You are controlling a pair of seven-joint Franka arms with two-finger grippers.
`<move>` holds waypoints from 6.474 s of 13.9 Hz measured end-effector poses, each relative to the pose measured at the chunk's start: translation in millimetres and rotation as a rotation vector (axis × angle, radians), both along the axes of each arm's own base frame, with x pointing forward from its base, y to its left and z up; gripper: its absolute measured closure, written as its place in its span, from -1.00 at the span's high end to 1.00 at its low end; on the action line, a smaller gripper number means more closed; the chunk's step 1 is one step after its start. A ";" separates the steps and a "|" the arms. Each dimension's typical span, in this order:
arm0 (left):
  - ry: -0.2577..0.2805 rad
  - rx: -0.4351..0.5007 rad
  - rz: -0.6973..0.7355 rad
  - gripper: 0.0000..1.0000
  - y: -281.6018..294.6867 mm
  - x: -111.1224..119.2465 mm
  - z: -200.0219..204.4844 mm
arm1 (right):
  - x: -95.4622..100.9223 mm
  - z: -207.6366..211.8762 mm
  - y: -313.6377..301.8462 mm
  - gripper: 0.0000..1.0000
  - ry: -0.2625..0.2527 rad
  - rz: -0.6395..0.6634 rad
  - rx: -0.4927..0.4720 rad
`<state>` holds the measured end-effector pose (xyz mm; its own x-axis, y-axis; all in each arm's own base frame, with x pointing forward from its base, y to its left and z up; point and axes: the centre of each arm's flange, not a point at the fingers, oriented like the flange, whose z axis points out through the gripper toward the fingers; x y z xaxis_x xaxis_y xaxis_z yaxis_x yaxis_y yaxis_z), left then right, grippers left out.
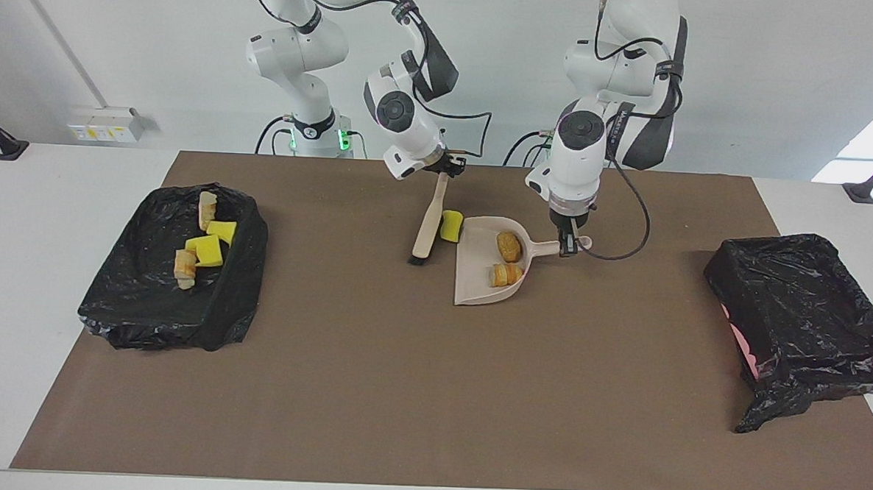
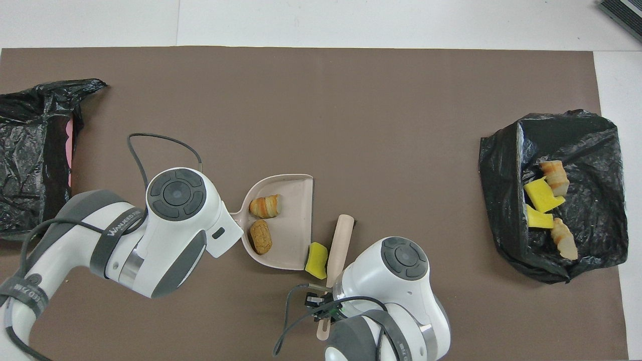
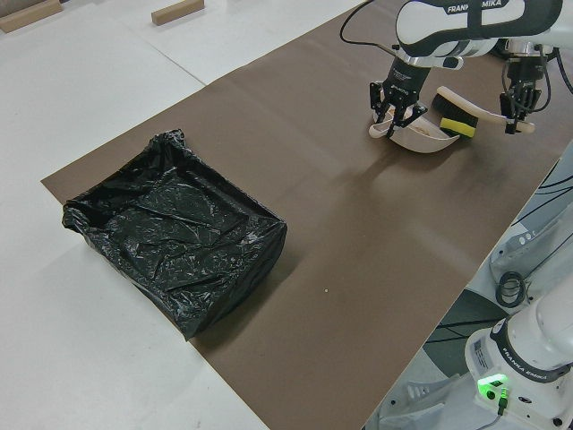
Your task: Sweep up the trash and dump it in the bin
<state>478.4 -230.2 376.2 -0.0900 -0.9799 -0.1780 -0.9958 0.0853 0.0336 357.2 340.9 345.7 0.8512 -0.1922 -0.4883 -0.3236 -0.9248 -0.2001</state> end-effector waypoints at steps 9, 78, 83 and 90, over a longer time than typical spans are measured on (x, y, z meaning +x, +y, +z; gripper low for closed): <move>-0.035 -0.030 0.062 -0.37 -1.5 -1.8 -9.2 | 26.8 23.4 42.7 -0.46 -0.039 -0.054 0.138; -0.098 0.389 0.129 -0.37 351.1 143.2 189.1 | 155.4 171.2 -176.7 1.00 -0.452 0.175 -0.254; -0.062 0.265 0.366 -0.37 277.0 135.9 159.6 | 171.0 201.7 -183.4 1.00 -0.501 0.190 -0.301; -0.066 0.121 0.853 -0.37 148.1 94.5 119.6 | 182.4 247.8 -204.0 1.00 -0.565 0.136 -0.302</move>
